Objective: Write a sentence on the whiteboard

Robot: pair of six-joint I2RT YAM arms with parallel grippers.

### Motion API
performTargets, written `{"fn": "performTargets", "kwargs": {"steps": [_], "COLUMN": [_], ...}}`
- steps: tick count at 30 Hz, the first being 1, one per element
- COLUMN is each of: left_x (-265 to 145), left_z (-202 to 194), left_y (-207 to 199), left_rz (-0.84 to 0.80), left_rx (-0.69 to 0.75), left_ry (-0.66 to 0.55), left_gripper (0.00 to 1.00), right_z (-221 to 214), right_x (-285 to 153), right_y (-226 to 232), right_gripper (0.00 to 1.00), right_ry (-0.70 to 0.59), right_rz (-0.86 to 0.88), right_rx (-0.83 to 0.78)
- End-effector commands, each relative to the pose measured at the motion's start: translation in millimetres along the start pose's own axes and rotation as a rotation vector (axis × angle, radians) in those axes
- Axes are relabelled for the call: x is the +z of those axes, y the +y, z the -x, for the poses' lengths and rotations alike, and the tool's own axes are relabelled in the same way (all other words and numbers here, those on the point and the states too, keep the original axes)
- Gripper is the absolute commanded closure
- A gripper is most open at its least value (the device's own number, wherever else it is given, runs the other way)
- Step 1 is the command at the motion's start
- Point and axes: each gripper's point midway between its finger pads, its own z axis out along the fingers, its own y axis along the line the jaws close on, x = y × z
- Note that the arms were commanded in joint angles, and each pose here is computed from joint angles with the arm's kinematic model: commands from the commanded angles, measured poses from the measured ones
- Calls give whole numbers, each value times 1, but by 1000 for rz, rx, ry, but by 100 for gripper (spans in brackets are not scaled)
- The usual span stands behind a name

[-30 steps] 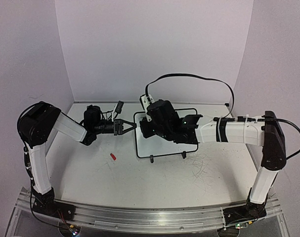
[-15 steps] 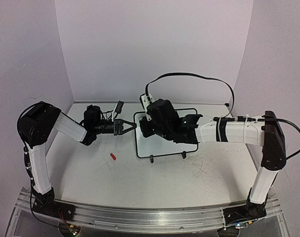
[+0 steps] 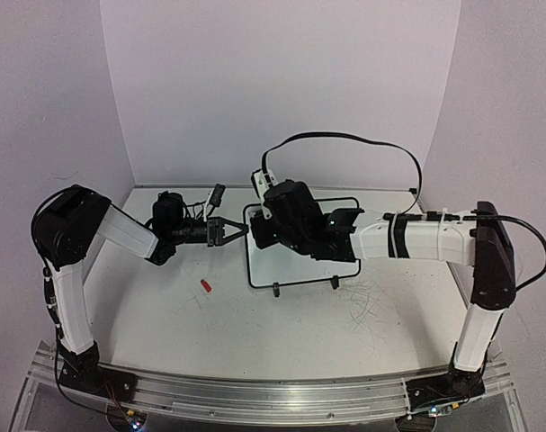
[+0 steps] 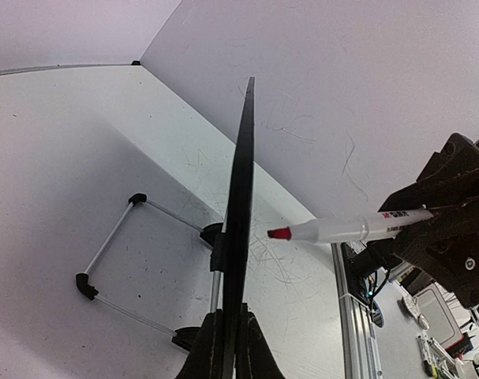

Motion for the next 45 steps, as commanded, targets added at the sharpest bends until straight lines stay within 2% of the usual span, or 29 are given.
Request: {"fn": "performTargets", "kwargs": {"steps": [1,45], "left_x": [-1,-2], "left_z": [14,17], "left_y": [-14,-19], "left_rz": [-29,-37], "left_rx": [35,40], "left_ry": [-24,-28], "left_gripper": [100,100], "right_z": [22,-8], "right_x": [2,8], "right_y": [2,-10], "right_gripper": [100,100], "right_ry": [-59,25], "right_rz": [-6,-76], "right_rx": [37,55]}}
